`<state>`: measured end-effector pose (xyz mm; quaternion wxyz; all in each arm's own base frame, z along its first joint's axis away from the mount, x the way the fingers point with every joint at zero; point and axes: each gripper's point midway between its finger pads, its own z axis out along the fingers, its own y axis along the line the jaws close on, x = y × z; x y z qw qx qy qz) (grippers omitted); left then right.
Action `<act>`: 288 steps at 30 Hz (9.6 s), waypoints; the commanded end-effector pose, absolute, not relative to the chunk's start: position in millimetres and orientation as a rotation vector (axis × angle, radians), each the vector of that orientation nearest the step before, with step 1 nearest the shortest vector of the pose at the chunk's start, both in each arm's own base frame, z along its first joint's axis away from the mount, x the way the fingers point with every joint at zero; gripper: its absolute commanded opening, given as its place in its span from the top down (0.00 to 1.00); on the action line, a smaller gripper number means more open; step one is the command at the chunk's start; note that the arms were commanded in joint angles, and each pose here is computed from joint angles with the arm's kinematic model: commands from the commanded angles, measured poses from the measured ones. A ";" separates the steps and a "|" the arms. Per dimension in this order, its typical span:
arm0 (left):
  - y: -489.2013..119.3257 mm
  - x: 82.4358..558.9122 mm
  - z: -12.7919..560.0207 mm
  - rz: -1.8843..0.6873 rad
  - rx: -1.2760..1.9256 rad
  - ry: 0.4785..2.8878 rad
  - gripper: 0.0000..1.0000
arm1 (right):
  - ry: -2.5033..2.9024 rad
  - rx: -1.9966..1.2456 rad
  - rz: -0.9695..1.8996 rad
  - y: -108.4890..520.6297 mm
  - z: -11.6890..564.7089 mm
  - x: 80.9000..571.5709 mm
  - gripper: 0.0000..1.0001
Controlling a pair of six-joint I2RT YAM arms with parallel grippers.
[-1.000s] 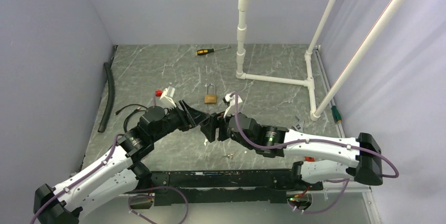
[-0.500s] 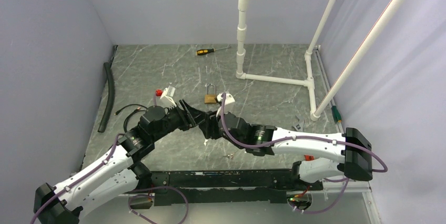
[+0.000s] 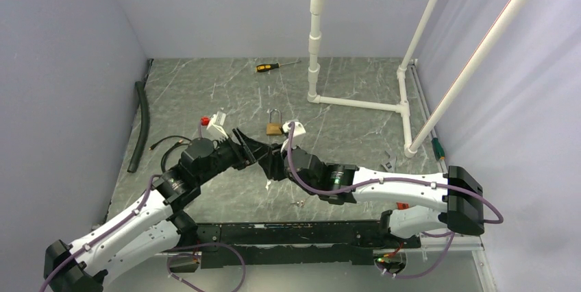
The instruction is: Unlock with the key
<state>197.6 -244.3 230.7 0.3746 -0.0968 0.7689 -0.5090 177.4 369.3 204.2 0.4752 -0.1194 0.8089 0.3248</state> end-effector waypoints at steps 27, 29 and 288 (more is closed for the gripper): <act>-195.3 129.3 311.4 -1.467 -0.026 1.550 0.09 | 1.507 -0.157 1.376 318.0 335.0 133.3 1.00; -201.2 120.7 322.1 -1.505 0.054 1.516 0.10 | 1.475 -0.164 1.416 315.8 343.8 128.3 1.00; -217.6 180.4 321.6 -0.758 0.749 1.738 1.00 | 2.070 -0.425 1.668 373.6 301.6 179.3 1.00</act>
